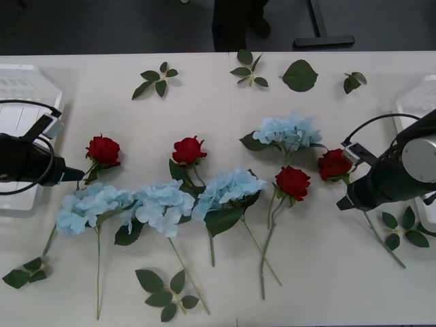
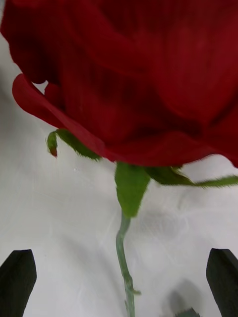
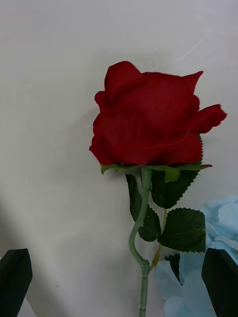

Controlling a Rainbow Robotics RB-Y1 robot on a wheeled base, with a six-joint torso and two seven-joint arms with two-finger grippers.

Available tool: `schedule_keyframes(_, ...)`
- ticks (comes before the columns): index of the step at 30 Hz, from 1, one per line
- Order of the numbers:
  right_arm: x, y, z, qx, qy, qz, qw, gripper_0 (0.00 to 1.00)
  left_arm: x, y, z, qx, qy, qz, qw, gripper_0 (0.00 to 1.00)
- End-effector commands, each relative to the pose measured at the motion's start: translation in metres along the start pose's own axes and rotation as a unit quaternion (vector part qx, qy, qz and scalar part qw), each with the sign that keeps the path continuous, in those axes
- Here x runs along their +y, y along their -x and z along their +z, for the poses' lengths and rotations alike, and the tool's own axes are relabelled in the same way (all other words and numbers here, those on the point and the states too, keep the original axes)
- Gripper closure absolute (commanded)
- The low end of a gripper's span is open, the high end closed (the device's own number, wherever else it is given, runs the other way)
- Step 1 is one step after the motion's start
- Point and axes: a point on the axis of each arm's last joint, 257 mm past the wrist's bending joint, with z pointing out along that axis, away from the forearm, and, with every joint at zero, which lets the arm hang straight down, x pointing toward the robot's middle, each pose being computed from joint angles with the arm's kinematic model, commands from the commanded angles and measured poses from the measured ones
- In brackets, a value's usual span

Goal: Place the red flowers into the right box and the blue flowers into the left box. If a person shows an open palm, hand one flower to the person first, then continue sorting.

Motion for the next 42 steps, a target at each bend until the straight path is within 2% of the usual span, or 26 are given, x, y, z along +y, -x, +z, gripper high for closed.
schedule_keyframes(1,0.013,0.01,0.01,-0.006,0.002,-0.005,1.0,0.0,0.008,0.023,0.007,-0.003,0.014,0.019,1.0,0.0)
schedule_keyframes(7,0.013,0.018,0.022,-0.006,0.006,0.012,1.0,0.0,0.0,0.019,0.025,0.012,0.013,0.032,0.999,0.0)
schedule_keyframes(8,0.013,0.02,0.022,-0.006,0.006,0.012,1.0,0.02,-0.001,0.019,0.027,0.012,0.013,0.034,0.999,0.0)
schedule_keyframes(10,0.012,0.022,0.022,-0.007,0.003,0.012,1.0,0.44,-0.004,0.018,0.032,0.017,0.016,0.046,0.999,0.0)
schedule_keyframes(13,0.01,0.024,0.02,-0.008,0.001,0.013,1.0,1.0,-0.01,0.018,0.038,0.016,0.014,0.051,0.998,0.0)
schedule_keyframes(27,0.005,0.031,0.015,-0.014,-0.006,0.016,1.0,1.0,-0.007,0.021,0.039,0.014,0.02,0.059,0.998,0.0)
schedule_keyframes(31,-0.002,0.037,0.004,-0.022,0.0,0.027,0.999,1.0,-0.007,0.021,0.039,0.014,0.02,0.059,0.998,0.0)
schedule_keyframes(33,-0.008,0.049,-0.017,-0.034,0.009,0.037,0.999,1.0,-0.007,0.021,0.039,0.014,0.02,0.059,0.998,0.0)
schedule_keyframes(36,-0.016,0.078,-0.059,-0.089,0.037,0.056,0.994,1.0,-0.007,0.021,0.039,0.014,0.02,0.059,0.998,0.0)
schedule_keyframes(37,-0.016,0.097,-0.079,-0.128,0.051,0.052,0.989,1.0,-0.007,0.021,0.039,0.014,0.02,0.059,0.998,0.0)
schedule_keyframes(39,-0.015,0.124,-0.107,-0.183,0.079,0.055,0.978,1.0,-0.007,0.021,0.039,0.014,0.02,0.059,0.998,0.0)
schedule_keyframes(40,-0.011,0.148,-0.131,-0.233,0.105,0.056,0.965,1.0,-0.007,0.021,0.039,0.014,0.02,0.059,0.998,0.0)
schedule_keyframes(42,-0.004,0.172,-0.15,-0.276,0.121,0.049,0.952,1.0,-0.007,0.021,0.039,0.014,0.02,0.059,0.998,0.0)
